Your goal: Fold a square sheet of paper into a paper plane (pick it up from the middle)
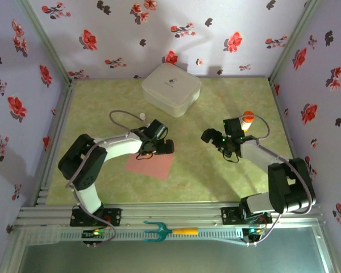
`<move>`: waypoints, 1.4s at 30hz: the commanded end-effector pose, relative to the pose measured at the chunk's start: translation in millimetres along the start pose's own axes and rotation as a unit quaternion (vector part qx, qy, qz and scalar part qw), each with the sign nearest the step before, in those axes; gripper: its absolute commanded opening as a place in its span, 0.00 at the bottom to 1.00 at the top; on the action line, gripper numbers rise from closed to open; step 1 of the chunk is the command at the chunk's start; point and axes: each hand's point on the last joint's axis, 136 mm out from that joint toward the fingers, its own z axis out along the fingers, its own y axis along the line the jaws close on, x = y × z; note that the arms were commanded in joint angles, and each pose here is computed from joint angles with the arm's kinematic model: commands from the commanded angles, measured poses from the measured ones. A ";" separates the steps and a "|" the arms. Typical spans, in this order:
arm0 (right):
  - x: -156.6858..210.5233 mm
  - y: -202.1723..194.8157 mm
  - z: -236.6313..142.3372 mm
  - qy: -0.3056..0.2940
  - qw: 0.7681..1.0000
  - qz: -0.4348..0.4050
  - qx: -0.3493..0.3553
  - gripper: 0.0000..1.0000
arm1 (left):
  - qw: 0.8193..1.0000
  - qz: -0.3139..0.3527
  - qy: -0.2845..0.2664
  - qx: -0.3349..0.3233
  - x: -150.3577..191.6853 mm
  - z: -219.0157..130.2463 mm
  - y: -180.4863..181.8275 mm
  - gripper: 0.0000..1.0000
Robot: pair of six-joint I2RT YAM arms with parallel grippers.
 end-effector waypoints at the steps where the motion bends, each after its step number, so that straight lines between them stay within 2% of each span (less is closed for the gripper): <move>1: 1.6 -7.2 -7.5 -0.013 1.000 0.008 0.016 0.99 | 0.999 -0.001 0.037 -0.036 17.7 -0.9 10.2 0.97; 7: -2.0 1.7 -17.7 -0.031 0.999 0.008 -0.008 0.99 | 0.997 0.022 0.008 -0.070 -2.4 -29.8 15.4 0.98; 12: -2.3 7.8 -19.5 -0.028 0.999 0.007 -0.021 0.99 | 0.995 0.027 0.009 -0.098 -9.2 -41.4 27.1 0.99; 22: 4.4 12.9 -15.0 -0.005 0.999 0.016 -0.036 0.99 | 0.990 0.025 0.052 -0.126 -3.8 -38.6 37.1 0.98; 42: 7.3 12.7 -7.8 0.013 0.999 0.020 -0.028 0.99 | 0.981 0.057 0.103 -0.156 8.4 -16.7 30.4 0.98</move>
